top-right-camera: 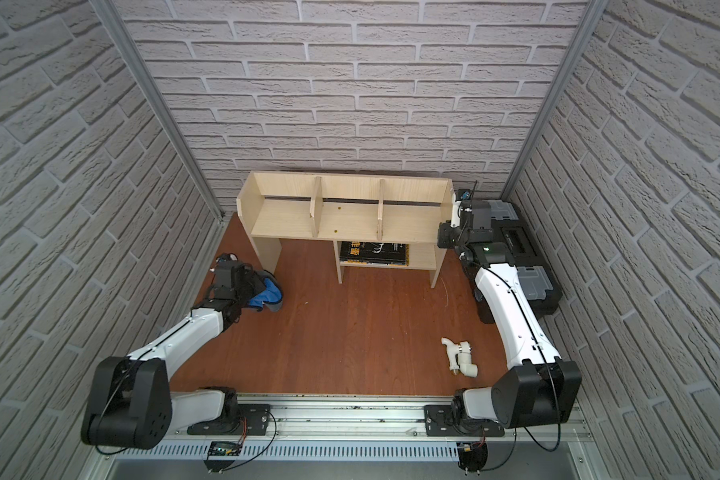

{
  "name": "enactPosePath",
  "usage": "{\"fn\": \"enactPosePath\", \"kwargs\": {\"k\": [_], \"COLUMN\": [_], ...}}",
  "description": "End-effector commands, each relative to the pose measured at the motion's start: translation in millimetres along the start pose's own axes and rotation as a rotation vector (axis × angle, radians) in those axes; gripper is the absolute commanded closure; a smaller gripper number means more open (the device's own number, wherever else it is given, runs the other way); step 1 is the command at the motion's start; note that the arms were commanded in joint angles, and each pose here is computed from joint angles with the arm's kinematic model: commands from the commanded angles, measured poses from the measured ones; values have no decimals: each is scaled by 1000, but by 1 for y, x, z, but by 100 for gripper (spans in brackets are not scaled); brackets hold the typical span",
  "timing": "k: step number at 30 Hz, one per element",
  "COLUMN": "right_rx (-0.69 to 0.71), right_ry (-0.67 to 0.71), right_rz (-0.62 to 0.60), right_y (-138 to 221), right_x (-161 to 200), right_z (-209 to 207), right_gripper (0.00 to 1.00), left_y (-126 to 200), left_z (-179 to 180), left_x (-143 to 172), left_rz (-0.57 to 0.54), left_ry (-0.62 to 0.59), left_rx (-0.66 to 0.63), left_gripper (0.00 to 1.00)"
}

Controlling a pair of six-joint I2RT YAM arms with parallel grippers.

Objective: Wipe the bookshelf clean with a cloth
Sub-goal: Wipe the dust from the shelf.

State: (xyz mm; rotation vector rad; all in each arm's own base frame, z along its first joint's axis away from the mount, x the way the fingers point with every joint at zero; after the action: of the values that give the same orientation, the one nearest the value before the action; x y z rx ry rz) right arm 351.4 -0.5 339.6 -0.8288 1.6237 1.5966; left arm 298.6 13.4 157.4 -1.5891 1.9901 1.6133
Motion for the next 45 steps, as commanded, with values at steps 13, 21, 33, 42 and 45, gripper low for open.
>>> {"fn": "enactPosePath", "kwargs": {"k": [13, 21, 33, 42, 45], "right_rx": [-254, -265, -313, -318, -323], "right_ry": [-67, -69, -60, -60, -62], "right_rz": [-12, 11, -12, -2, 3], "right_y": [11, 5, 14, 9, 8], "right_x": [-2, 4, -4, 1, 2], "right_z": [24, 25, 29, 30, 30], "right_gripper": [97, 97, 97, 97, 97], "left_y": [40, -15, 42, 43, 24], "left_z": [-50, -12, -61, -52, -44], "left_x": [-68, -19, -70, -65, -48], "left_rz": [-196, -51, -178, -201, -145], "left_ry": [14, 92, 112, 12, 25], "left_rx": [196, 68, 278, 215, 197], "left_gripper": [100, 100, 100, 100, 100]}}
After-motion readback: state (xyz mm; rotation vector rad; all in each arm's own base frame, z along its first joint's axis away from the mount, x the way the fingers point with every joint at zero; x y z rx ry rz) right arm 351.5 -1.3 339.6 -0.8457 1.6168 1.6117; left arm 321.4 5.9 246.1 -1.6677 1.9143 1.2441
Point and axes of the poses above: each gripper's point midway between its finger pads, its own y axis back along the fingers, its own z axis along the line the jaws close on, x = y × z, the point moved 8 cm from there along y, back along the fingers, and after that the axes turned 2 degrees about y, right-handed, at the moved point
